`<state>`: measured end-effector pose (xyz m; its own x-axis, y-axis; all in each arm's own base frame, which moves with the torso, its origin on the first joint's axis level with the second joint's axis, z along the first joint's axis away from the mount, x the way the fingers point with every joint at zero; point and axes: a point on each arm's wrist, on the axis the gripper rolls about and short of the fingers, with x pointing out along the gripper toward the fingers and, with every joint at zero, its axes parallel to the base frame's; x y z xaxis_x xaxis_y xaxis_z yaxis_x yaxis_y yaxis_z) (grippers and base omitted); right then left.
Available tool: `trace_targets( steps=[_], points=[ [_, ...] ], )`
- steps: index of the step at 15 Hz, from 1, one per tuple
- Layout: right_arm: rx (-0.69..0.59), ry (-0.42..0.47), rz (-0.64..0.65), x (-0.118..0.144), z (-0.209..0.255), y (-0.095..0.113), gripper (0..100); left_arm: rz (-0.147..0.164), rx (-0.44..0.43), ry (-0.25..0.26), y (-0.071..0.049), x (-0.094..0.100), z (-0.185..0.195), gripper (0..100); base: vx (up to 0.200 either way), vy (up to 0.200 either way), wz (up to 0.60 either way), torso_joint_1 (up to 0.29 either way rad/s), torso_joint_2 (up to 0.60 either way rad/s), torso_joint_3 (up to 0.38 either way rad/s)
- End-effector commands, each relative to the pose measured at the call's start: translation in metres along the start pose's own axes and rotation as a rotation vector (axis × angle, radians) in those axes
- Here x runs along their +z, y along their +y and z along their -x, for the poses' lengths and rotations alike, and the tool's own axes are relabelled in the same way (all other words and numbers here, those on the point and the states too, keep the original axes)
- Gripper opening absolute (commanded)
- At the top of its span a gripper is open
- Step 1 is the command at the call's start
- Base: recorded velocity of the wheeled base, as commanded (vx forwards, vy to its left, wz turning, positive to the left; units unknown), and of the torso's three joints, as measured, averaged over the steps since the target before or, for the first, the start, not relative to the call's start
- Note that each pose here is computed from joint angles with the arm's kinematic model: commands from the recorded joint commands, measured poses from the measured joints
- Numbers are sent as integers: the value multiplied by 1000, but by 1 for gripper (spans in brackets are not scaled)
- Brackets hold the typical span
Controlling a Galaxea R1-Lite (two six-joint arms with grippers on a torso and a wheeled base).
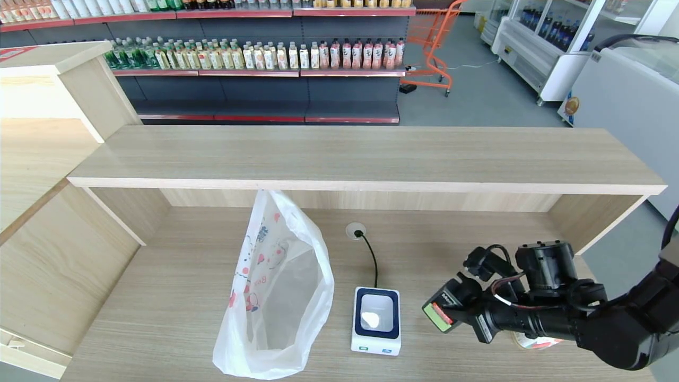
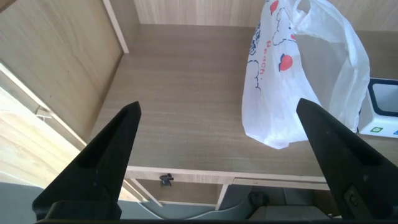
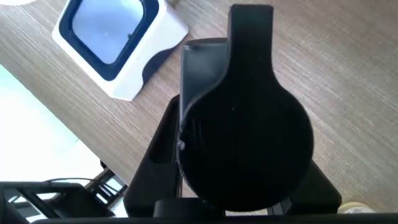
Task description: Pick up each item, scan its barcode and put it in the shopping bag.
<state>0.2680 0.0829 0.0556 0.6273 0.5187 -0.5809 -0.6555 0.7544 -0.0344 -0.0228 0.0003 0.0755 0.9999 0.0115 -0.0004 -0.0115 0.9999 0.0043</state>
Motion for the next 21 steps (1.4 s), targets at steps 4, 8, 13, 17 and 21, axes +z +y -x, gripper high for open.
trace_targets(
  steps=[4,8,13,17,21],
  points=[
    [-105,-289,40,33,78,6,0,0,1,0,0,0,0,100,0,0,0,0,0,0],
    [-177,-383,416,37,96,7,0,0,1,0,0,0,0,100,0,0,0,0,0,0],
    [91,-514,1281,9,93,-4,0,0,1,0,0,0,0,100,0,0,0,0,0,0],
    [211,-717,1816,7,61,31,0,0,1,0,0,0,0,100,0,0,0,0,0,0],
    [251,-784,2012,3,41,47,0,1,1,0,0,0,0,100,0,0,0,0,0,0]
  ],
)
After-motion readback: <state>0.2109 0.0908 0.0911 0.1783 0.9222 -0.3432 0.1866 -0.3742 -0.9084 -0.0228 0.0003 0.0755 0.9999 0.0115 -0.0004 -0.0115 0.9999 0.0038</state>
